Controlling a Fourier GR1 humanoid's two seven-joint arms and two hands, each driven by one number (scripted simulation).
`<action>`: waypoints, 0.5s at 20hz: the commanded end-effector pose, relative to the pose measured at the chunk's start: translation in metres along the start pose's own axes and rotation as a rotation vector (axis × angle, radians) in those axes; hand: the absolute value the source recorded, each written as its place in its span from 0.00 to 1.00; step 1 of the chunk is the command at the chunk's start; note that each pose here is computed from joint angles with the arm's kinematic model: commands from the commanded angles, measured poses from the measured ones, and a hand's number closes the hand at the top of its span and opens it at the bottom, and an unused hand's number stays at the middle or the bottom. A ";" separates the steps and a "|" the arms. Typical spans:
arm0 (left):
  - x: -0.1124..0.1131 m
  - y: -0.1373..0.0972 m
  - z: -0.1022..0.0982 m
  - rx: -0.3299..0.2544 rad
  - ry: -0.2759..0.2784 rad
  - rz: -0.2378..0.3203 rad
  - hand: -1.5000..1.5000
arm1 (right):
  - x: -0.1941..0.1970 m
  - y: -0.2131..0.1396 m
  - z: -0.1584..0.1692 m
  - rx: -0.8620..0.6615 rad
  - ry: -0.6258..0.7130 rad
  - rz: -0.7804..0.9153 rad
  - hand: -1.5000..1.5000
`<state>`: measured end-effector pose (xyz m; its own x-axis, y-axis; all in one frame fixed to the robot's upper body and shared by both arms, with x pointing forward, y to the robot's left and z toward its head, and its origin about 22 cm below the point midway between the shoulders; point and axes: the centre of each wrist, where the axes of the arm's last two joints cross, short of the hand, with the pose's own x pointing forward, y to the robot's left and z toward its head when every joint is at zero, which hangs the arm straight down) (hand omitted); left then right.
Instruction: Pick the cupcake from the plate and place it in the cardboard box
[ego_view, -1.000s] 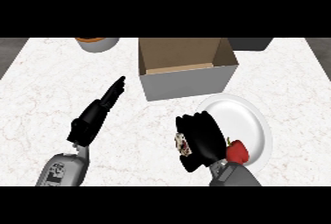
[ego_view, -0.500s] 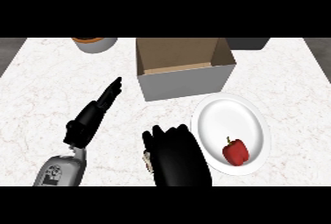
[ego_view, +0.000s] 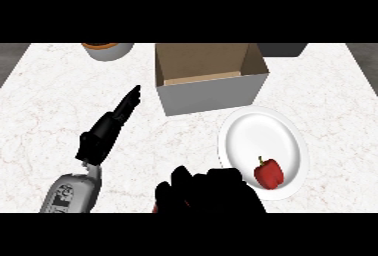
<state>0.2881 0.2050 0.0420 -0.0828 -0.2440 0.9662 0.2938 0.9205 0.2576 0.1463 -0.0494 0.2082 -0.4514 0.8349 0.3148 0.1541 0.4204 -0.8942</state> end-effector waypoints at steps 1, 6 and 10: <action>0.000 0.006 -0.007 -0.007 0.010 -0.003 0.50 | 0.008 -0.027 -0.003 -0.049 0.078 -0.028 1.00; 0.002 0.003 0.001 -0.002 -0.008 -0.009 0.50 | 0.006 -0.030 -0.028 -0.094 0.143 -0.006 1.00; 0.005 0.000 0.007 0.003 -0.005 -0.011 0.50 | -0.013 -0.026 -0.076 -0.092 0.184 -0.025 1.00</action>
<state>0.2845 0.2092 0.0430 -0.0891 -0.2459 0.9652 0.2950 0.9190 0.2614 0.1881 -0.0513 0.2460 -0.3747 0.8550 0.3585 0.2299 0.4603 -0.8575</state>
